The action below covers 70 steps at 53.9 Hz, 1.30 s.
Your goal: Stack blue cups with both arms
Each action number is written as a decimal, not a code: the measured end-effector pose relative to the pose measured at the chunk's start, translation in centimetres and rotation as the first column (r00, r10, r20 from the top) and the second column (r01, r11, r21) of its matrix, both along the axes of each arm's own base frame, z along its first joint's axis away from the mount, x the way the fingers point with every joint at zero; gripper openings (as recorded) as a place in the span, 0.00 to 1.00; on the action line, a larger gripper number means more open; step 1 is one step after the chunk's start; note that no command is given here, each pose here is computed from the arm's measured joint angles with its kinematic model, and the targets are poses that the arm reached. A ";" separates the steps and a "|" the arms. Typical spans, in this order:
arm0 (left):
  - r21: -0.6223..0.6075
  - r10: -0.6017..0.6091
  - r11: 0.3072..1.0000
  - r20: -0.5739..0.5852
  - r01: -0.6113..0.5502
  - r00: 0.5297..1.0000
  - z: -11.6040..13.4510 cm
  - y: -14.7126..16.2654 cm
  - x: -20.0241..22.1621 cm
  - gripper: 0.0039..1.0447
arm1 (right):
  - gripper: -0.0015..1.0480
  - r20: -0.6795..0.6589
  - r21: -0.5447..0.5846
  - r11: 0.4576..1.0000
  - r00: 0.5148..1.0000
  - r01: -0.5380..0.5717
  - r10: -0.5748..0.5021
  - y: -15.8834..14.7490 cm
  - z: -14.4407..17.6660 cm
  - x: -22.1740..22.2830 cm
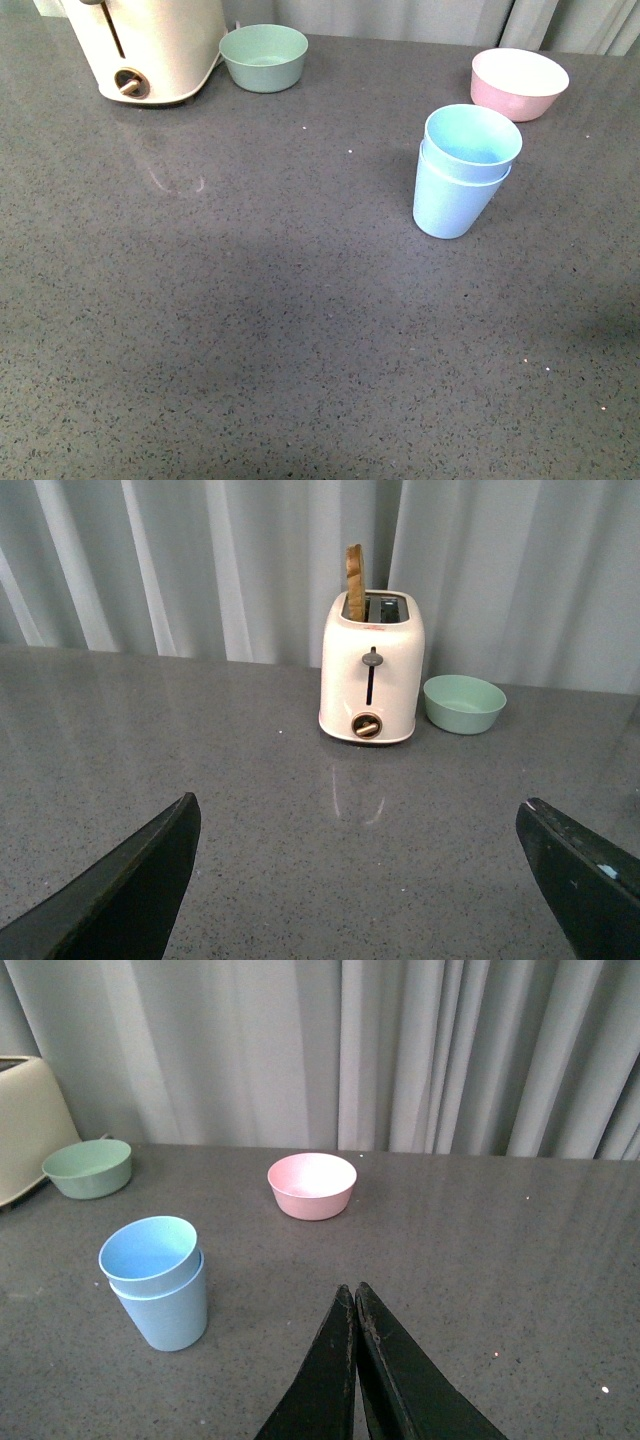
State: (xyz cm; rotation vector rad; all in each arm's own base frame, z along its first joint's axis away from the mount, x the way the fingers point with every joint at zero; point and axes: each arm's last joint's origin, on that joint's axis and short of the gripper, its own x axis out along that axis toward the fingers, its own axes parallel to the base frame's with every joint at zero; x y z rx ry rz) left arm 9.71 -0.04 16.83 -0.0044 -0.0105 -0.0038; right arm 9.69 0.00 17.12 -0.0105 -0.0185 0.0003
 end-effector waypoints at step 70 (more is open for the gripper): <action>0.000 0.000 1.000 0.000 0.000 1.000 0.0 0.0 0.0 0.92 | 0.91 0.002 0.000 1.000 1.000 0.000 0.000 0.0 0.0 0.0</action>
